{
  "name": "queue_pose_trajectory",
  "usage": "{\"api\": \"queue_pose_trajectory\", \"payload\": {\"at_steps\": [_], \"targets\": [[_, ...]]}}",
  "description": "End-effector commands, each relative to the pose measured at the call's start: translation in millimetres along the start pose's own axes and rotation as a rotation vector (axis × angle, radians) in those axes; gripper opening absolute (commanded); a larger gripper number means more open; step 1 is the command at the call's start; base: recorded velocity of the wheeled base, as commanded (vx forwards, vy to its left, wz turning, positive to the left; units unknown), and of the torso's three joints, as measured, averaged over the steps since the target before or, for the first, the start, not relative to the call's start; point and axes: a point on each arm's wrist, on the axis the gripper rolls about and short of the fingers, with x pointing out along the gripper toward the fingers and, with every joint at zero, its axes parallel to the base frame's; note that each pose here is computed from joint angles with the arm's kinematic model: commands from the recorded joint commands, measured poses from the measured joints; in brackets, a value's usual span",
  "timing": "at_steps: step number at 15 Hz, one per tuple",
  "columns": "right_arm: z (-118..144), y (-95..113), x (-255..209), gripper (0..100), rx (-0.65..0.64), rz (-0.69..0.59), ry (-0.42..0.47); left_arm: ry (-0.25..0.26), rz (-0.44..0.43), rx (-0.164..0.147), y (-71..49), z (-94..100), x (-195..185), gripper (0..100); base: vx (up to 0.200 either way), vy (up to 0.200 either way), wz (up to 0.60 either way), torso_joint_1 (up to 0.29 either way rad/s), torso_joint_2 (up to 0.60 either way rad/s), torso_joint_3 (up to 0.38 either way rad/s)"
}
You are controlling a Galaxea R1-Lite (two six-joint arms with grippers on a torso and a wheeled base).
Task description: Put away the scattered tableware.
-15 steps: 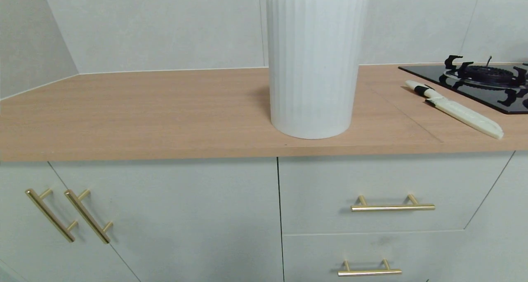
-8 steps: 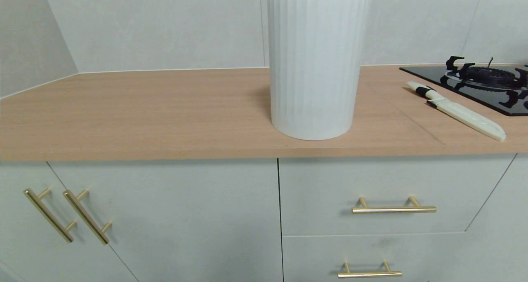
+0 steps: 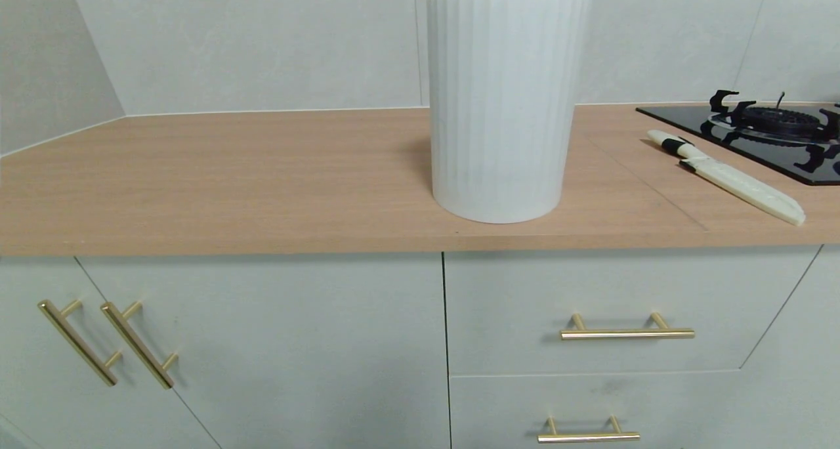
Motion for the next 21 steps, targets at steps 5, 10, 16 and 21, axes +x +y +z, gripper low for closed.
{"api": "queue_pose_trajectory", "payload": {"at_steps": [5, 10, 16, 21], "targets": [[0.0, 0.0, 0.2, 100, 0.0, 0.001, 0.002, 0.001, 0.0, 0.001, 0.0, -0.1, 0.0, 100, 0.0, 0.0, 0.0, 0.036, -0.16, -0.149], [0.0, 0.0, 0.1, 100, 0.0, 0.001, 0.001, 0.001, 0.0, 0.001, 0.0, -0.1, 0.0, 100, 0.0, 0.0, 0.0, 0.166, -0.49, -0.297], [0.1, 0.0, 0.1, 100, 0.0, 0.001, -0.001, 0.001, 0.0, 0.001, 0.0, -0.1, 0.0, 100, 0.0, 0.0, 0.0, 0.185, -0.48, -0.289], [0.0, 0.0, 0.1, 100, 0.0, 0.001, 0.001, 0.001, 0.0, 0.001, 0.0, -0.1, 0.0, 100, 0.0, 0.0, 0.0, 0.208, -0.49, -0.28]]}}
